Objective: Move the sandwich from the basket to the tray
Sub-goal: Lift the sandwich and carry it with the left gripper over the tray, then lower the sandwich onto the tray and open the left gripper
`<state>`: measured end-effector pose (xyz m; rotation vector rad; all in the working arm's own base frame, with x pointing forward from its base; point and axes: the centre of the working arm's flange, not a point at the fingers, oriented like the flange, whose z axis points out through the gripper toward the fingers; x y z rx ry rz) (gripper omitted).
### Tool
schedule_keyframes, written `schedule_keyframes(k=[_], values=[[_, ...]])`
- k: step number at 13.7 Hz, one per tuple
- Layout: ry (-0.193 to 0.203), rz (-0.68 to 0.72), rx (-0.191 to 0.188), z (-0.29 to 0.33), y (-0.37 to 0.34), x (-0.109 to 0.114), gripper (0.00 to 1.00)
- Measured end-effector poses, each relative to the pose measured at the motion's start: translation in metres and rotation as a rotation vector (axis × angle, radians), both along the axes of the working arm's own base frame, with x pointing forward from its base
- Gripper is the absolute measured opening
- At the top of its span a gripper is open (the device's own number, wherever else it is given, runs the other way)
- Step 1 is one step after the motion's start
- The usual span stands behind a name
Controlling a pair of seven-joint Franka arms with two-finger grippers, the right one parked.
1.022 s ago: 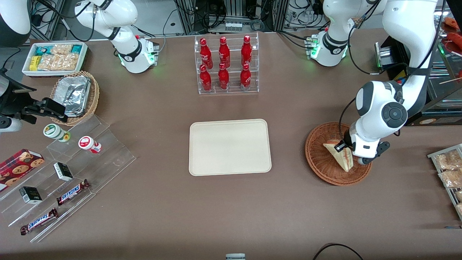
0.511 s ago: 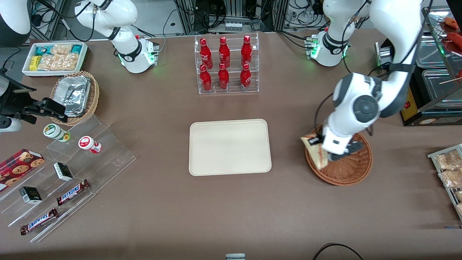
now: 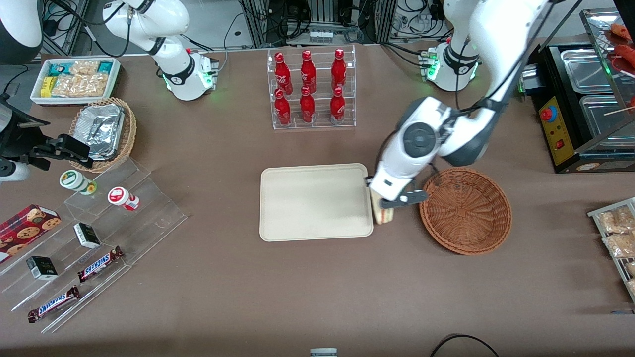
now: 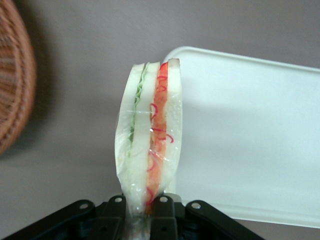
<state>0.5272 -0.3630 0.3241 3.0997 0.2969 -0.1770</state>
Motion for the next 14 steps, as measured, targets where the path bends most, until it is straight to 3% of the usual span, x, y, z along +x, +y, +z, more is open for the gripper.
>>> schedule_keyframes(k=[2, 6, 14], values=[[0.005, -0.003, 0.013, -0.005, -0.035, -0.003, 0.16], [0.015, 0.006, 0.002, -0.027, -0.105, -0.020, 0.16], [-0.033, 0.016, 0.013, -0.065, -0.179, -0.036, 0.16]])
